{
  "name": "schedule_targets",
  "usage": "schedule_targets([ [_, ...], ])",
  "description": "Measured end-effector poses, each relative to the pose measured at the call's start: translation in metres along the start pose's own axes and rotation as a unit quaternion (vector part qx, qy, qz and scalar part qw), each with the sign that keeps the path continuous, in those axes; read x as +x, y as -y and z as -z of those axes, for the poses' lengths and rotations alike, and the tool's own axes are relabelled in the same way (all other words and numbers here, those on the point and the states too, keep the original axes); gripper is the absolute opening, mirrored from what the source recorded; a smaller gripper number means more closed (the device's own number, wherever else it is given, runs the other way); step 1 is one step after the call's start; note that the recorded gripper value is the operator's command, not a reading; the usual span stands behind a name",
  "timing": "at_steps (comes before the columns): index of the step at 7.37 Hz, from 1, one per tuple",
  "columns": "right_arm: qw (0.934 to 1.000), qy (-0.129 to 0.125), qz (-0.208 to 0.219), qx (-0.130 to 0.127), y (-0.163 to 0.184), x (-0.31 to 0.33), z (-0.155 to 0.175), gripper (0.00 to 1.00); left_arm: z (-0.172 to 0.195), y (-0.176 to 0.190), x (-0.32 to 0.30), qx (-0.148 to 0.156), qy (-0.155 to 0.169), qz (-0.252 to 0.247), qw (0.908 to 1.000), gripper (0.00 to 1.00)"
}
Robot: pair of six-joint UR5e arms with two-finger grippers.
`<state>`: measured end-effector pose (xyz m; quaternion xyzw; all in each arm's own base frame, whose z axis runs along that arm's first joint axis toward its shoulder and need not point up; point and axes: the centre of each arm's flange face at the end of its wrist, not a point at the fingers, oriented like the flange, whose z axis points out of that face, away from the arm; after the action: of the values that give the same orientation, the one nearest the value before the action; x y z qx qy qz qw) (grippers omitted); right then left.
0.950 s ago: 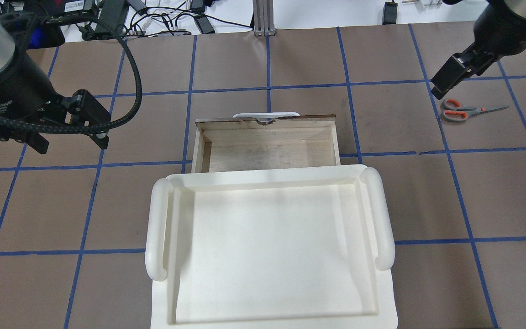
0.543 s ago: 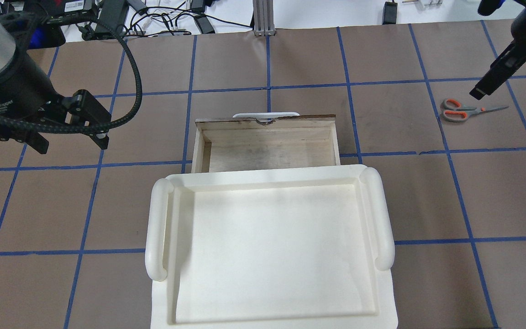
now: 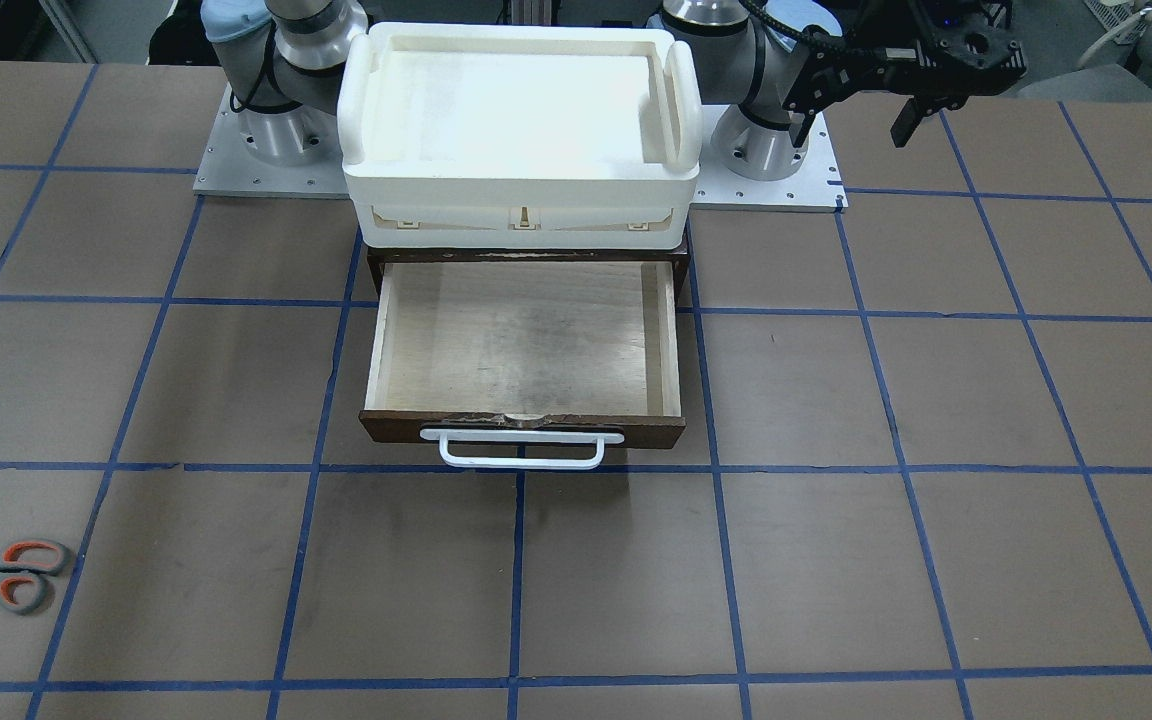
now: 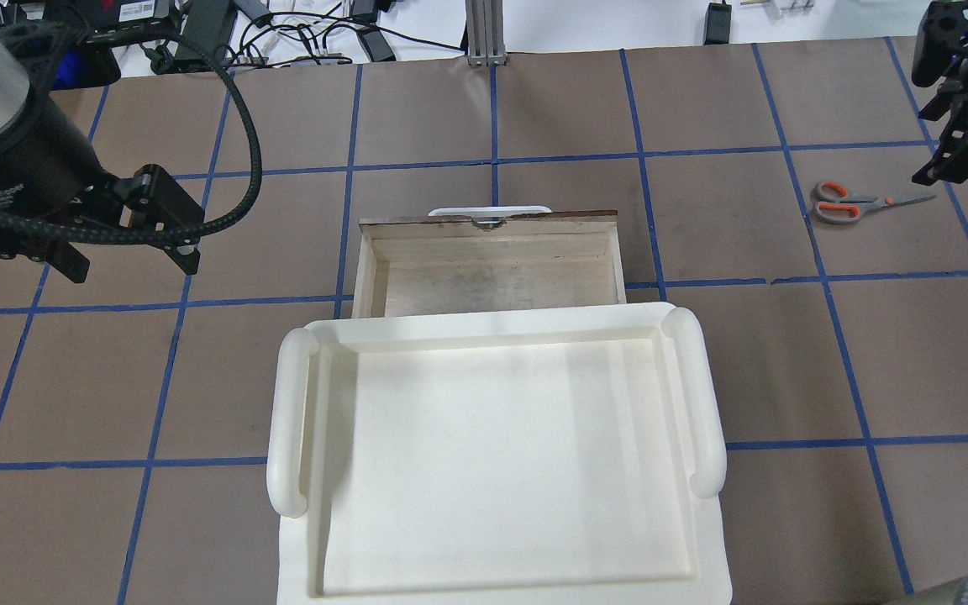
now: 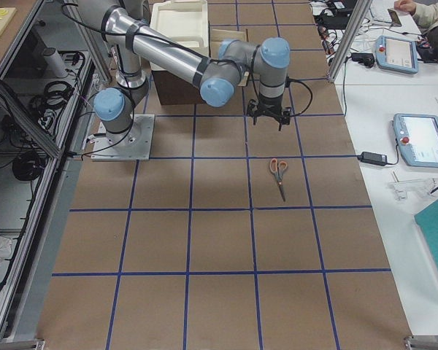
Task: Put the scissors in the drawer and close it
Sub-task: 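Lower the right gripper onto the scissors and close on the blades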
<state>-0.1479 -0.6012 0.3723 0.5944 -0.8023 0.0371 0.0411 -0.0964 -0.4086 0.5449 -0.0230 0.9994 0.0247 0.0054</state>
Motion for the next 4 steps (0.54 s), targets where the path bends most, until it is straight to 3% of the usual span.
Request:
schedule_targets([
  [4, 0.9938, -0.007, 0.111, -0.001, -0.041, 0.041, -0.112, 0.99, 0.0, 0.0, 0.0, 0.0, 0.0, 0.0, 1.0, 1.0],
])
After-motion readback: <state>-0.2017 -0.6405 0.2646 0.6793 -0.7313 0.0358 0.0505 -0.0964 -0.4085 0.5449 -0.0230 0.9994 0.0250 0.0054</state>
